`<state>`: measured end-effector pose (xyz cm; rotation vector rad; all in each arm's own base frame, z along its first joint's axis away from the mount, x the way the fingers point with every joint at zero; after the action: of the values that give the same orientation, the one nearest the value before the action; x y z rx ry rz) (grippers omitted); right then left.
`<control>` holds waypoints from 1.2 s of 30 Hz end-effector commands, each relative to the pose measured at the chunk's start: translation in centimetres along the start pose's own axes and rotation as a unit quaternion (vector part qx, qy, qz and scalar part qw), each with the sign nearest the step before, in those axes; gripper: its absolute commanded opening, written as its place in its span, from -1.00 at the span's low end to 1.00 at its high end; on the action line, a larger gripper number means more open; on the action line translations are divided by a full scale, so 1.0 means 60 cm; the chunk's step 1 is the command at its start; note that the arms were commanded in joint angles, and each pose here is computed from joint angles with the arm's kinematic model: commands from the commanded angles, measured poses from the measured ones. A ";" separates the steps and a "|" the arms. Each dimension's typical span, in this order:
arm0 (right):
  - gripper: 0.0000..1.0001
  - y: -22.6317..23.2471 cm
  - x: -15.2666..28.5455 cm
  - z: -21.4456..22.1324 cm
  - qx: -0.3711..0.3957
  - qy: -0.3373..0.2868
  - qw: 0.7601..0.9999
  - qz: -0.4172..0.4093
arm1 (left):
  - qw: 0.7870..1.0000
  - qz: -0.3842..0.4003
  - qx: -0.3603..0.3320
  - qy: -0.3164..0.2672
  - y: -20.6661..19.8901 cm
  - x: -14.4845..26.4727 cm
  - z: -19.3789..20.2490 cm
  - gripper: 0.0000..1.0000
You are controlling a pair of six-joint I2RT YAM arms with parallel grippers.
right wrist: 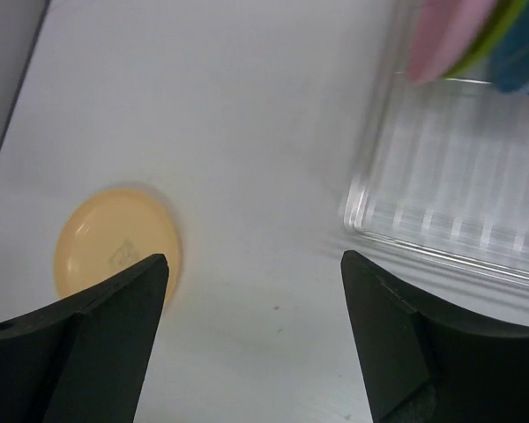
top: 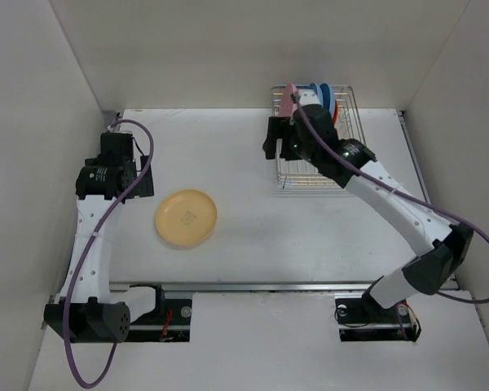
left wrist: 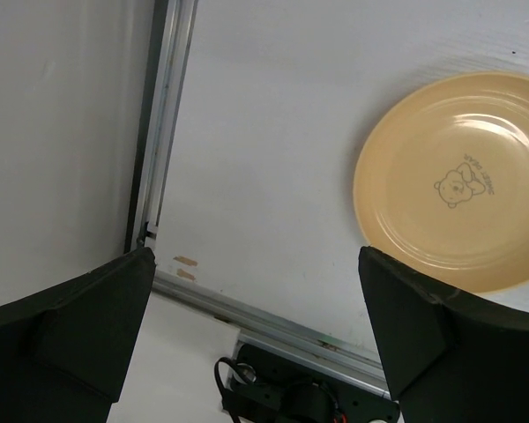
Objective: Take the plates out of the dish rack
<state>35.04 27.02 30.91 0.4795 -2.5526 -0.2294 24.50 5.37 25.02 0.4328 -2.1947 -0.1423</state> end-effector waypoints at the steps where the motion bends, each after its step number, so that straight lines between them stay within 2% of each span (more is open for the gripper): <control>1: 0.72 -0.163 0.018 -0.043 -0.040 -0.043 0.983 0.172 | 1.000 0.011 0.000 -0.011 0.001 0.011 0.002 1.00; 3: 0.72 -0.213 0.017 -0.069 -0.058 -0.057 0.975 0.207 | 1.000 0.011 0.000 -0.011 0.001 0.011 0.002 1.00; 5: 0.68 -0.289 0.000 -0.097 -0.071 -0.069 0.956 0.277 | 1.000 0.011 -0.002 -0.006 0.000 0.006 0.003 1.00; 6: 0.44 -0.312 -0.007 -0.103 -0.071 -0.067 0.951 0.294 | 1.000 0.010 -0.005 0.001 -0.003 0.000 0.003 1.00; 8: 0.16 -0.358 -0.019 -0.138 -0.092 -0.080 0.943 0.309 | 1.000 0.010 -0.007 0.008 -0.005 -0.006 0.004 1.00; 9: 0.00 -0.377 -0.050 -0.133 -0.097 -0.070 0.943 0.310 | 1.000 0.010 -0.010 0.015 -0.007 -0.012 0.005 1.00; 10: -0.21 -0.388 -0.060 -0.141 -0.108 -0.075 0.943 0.307 | 1.000 0.010 -0.010 0.015 -0.008 -0.013 0.001 1.00; 15: -0.21 -0.453 -0.104 -0.181 -0.144 -0.106 0.935 0.305 | 0.999 -0.002 -0.019 0.037 -0.008 -0.027 -0.003 1.00; 19: -0.27 -0.498 -0.164 -0.165 -0.148 -0.086 0.931 0.323 | 0.998 -0.013 -0.024 0.049 -0.005 -0.034 -0.002 1.00; 26: -0.19 -0.525 -0.243 -0.124 -0.165 -0.054 0.949 0.264 | 0.998 -0.014 -0.028 0.057 -0.008 -0.043 -0.004 1.00; 29: -0.19 -0.525 -0.258 -0.119 -0.173 -0.051 0.953 0.242 | 0.998 -0.014 -0.028 0.057 -0.008 -0.043 -0.004 1.00; 36: -0.19 -0.555 -0.298 -0.087 -0.176 -0.043 0.950 0.253 | 0.998 -0.014 -0.030 0.062 -0.010 -0.047 -0.003 1.00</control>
<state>59.58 2.74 16.01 -0.3446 -2.4357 -0.4576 26.20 5.34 21.53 0.4025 -2.0349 -0.1807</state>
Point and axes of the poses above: each gripper's point midway between its finger pads, its own x axis back along the fingers, its own y axis along the line the jaws close on, z = x × y, the point moved 1 cm from there along x, back along the fingers
